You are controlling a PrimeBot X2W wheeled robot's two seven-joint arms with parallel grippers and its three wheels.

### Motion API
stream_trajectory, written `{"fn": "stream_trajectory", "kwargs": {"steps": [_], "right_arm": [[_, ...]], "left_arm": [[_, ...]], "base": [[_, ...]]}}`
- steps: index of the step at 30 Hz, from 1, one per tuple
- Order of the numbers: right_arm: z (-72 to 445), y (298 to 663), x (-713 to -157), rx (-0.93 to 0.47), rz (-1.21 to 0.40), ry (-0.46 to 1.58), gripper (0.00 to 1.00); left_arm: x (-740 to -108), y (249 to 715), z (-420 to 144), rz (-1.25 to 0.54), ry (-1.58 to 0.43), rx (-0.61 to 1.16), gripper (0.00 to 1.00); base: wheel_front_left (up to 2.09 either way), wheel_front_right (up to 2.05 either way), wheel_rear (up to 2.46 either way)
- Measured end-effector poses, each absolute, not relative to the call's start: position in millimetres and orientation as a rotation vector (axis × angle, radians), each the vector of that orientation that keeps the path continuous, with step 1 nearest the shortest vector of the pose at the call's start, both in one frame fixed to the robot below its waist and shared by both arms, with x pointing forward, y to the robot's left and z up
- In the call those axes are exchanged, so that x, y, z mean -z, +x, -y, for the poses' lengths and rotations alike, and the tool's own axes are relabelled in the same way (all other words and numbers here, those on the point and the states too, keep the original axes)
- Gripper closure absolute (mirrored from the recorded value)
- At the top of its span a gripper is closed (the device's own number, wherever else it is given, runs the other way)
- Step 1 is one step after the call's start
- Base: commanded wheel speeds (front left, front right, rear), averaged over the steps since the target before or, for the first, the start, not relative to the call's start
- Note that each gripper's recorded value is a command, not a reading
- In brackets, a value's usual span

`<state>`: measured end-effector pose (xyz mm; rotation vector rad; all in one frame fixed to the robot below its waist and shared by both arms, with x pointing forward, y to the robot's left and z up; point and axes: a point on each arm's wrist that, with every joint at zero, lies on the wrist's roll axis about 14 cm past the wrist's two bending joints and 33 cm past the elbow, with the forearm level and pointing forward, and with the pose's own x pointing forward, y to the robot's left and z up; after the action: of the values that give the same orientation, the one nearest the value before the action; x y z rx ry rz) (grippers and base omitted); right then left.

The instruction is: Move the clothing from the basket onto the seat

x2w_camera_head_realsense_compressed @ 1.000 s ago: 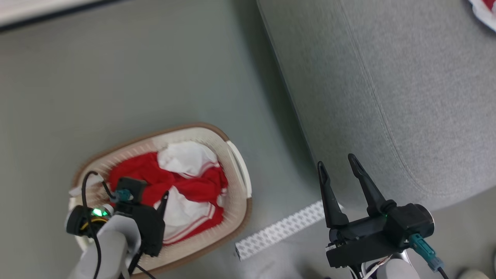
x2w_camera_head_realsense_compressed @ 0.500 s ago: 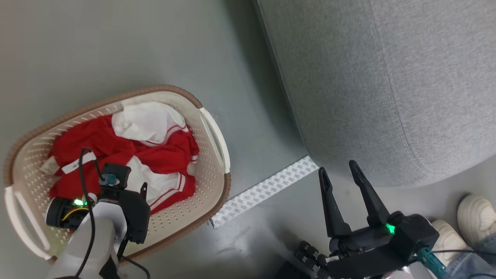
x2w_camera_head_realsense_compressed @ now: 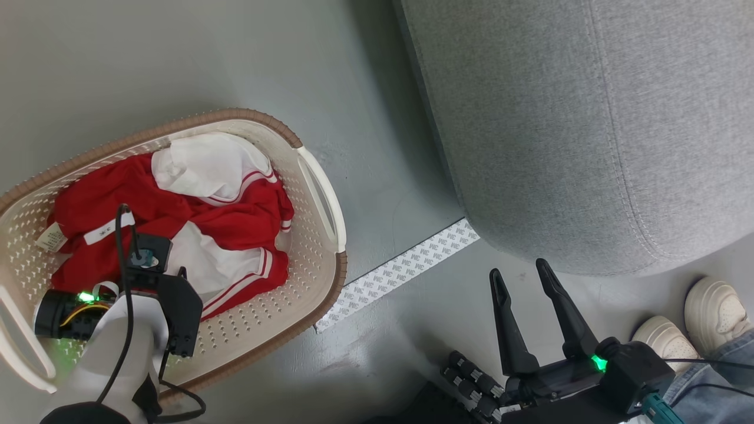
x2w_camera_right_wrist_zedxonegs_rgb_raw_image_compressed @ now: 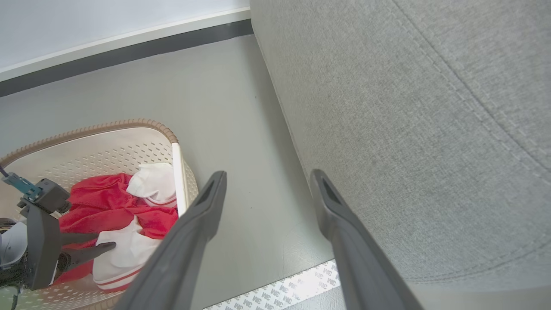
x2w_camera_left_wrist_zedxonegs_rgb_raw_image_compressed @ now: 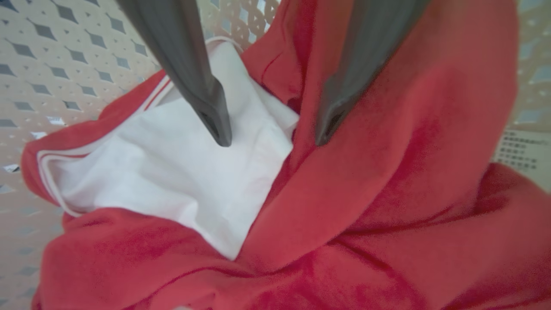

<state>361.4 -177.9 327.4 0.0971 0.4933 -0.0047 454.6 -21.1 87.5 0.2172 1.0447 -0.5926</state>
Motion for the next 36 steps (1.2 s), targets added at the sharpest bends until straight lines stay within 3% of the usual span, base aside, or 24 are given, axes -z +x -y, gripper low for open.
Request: {"fn": "stream_trajectory", "kwargs": {"steps": [7, 9, 10, 23, 36], "right_arm": [[174.1, 357.2, -319.4, 0.001, -0.522, 0.108, 0.00], [173.3, 357.4, -317.9, -0.001, -0.525, 0.110, 0.00], [172.7, 357.4, -317.3, -0.003, -0.526, 0.112, 0.00], [165.3, 382.9, -333.2, -0.056, -0.439, 0.110, 0.00], [165.1, 393.5, -375.5, -0.095, -0.311, 0.067, 0.00]], "left_arm": [[-76.3, 438.3, 20.0, -1.143, 0.178, 0.586, 0.00], [-74.8, 433.6, 20.9, -1.156, 0.160, 0.604, 0.63], [-74.5, 432.1, 21.0, -1.159, 0.158, 0.615, 1.00], [-95.5, 451.4, 28.5, -1.055, 0.088, 0.643, 1.00], [-195.3, 469.0, 58.8, -0.841, -0.088, 0.644, 1.00]], "base": [[0.00, 0.00, 0.00], [0.00, 0.00, 0.00], [0.00, 0.00, 0.00], [0.00, 0.00, 0.00], [0.00, 0.00, 0.00]]}}
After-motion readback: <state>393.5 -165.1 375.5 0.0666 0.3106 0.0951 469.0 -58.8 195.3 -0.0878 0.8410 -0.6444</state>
